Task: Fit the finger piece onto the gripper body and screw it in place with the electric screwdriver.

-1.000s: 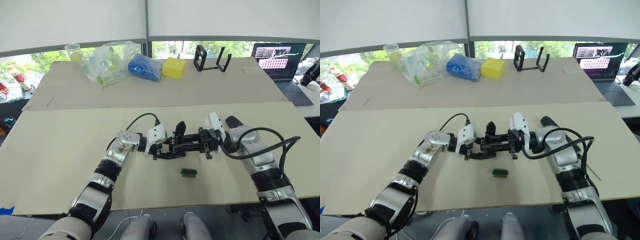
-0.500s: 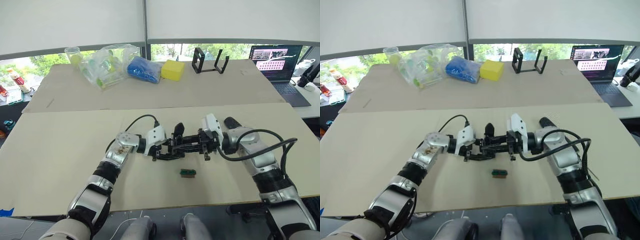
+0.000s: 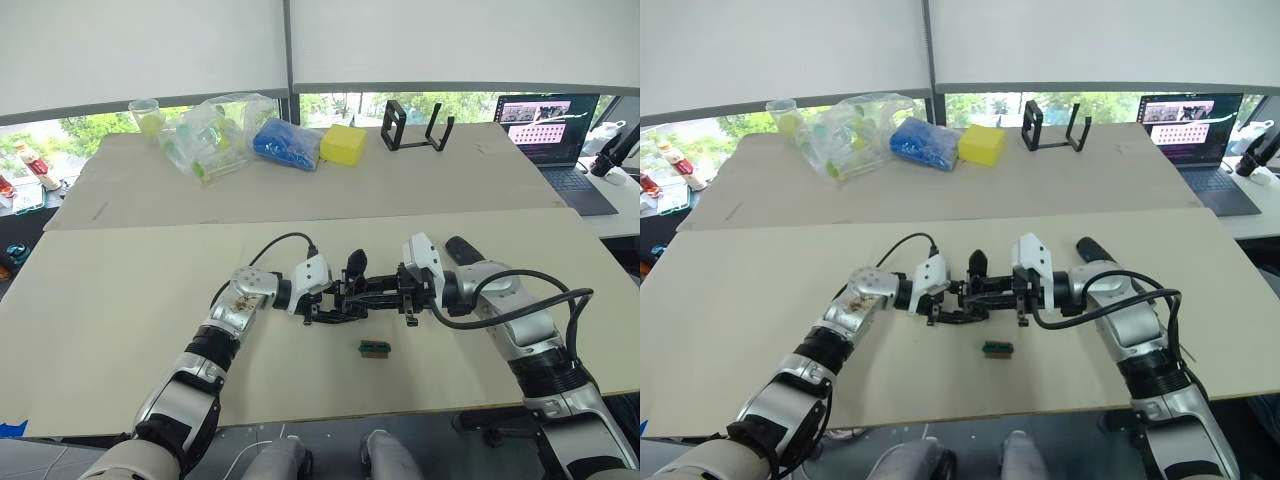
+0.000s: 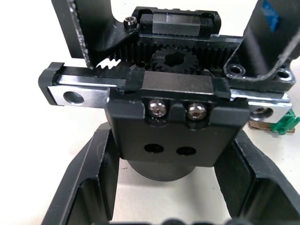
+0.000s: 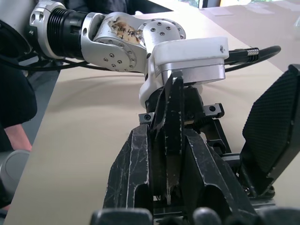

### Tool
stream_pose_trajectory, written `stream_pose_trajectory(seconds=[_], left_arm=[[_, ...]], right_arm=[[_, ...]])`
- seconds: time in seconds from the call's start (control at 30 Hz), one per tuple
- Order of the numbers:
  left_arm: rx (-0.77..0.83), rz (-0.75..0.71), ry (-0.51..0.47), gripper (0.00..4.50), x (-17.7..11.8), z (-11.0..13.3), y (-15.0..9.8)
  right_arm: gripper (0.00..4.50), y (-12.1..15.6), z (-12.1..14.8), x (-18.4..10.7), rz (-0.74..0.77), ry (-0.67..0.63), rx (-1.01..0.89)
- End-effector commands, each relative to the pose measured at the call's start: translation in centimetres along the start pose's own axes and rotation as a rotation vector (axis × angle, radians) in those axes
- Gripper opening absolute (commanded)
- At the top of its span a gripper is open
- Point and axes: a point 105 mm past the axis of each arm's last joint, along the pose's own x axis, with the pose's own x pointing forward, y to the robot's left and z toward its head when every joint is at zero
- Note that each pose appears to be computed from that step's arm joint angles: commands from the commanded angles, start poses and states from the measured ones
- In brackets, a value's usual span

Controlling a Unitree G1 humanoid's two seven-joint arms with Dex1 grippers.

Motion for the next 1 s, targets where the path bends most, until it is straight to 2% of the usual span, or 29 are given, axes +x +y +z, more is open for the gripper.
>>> stream_pose_trajectory(seconds=[0.03, 0.27, 0.67, 0.9, 0.93, 1.0], left_arm=[[0.026, 0.015, -0.046, 2.28, -0.5, 1.5, 0.5], [0.02, 0.022, -0.05, 2.28, -0.8, 1.4, 0.4], [0.019, 0.028, -0.05, 2.28, -0.7, 1.4, 0.5], [0.021, 0.027, -0.049, 2.28, -0.6, 1.4, 0.5], [0.021, 0.027, -0.049, 2.28, -0.6, 1.4, 0.5], [0.02, 0.025, -0.049, 2.28, -0.5, 1.5, 0.5]], right_arm=[[0.39, 1.0, -6.1, -0.1, 0.02, 0.209, 0.182], [0.39, 1.3, -5.9, 0.0, 0.132, 0.24, 0.114], [0.39, 1.4, -5.6, 0.0, 0.101, 0.217, 0.143], [0.39, 1.0, -3.5, 0.9, 0.095, 0.138, 0.07], [1.42, 1.0, -3.3, 1.1, 0.1, 0.132, 0.055], [2.04, 1.3, -2.9, 1.2, 0.12, 0.132, 0.027]])
